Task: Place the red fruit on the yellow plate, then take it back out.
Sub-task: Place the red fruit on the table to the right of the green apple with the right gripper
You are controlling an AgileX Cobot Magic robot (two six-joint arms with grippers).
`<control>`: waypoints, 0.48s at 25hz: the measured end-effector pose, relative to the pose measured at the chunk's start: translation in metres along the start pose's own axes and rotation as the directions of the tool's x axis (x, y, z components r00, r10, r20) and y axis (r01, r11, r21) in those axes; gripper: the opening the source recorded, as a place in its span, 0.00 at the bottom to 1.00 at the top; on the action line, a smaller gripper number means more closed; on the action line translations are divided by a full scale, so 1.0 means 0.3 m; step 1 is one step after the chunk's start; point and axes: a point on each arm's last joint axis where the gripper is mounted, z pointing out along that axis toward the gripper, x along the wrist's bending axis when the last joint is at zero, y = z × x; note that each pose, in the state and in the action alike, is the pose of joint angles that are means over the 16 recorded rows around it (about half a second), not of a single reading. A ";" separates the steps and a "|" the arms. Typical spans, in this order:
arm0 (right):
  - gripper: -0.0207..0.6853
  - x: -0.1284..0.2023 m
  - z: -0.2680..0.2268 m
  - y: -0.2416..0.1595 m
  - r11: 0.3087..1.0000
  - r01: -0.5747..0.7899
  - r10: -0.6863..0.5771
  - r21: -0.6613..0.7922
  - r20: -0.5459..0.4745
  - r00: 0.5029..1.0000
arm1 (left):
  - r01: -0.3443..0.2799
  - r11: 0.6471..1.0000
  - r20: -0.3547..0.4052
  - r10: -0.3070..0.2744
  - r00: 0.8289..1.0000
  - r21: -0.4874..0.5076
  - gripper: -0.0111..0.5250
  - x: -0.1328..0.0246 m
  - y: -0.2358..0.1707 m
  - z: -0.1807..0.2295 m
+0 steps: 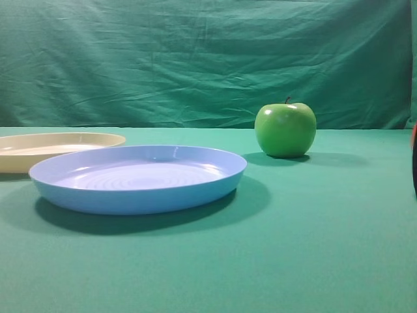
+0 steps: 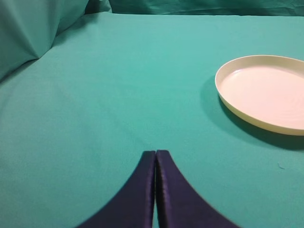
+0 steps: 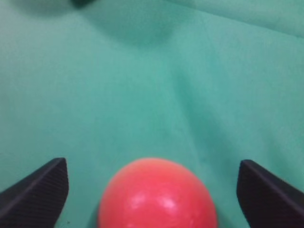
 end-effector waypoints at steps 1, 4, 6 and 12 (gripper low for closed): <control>0.86 0.000 -0.014 0.013 1.000 0.001 -0.001 -0.003 -0.003 1.000 | 0.000 1.000 0.000 0.000 1.000 0.000 0.02 0.000 0.000 0.000; 0.77 0.002 -0.068 0.057 1.000 0.005 -0.005 -0.016 -0.014 1.000 | 0.000 1.000 0.000 0.000 1.000 0.000 0.02 0.000 0.000 0.000; 0.67 0.004 -0.116 0.083 1.000 0.009 -0.009 -0.028 -0.021 1.000 | 0.000 1.000 0.000 0.000 1.000 0.000 0.02 0.000 0.000 0.000; 0.32 0.014 -0.293 0.120 0.997 0.020 -0.023 -0.078 -0.042 0.999 | 0.000 1.000 0.000 0.000 1.000 0.000 0.02 0.000 0.000 0.000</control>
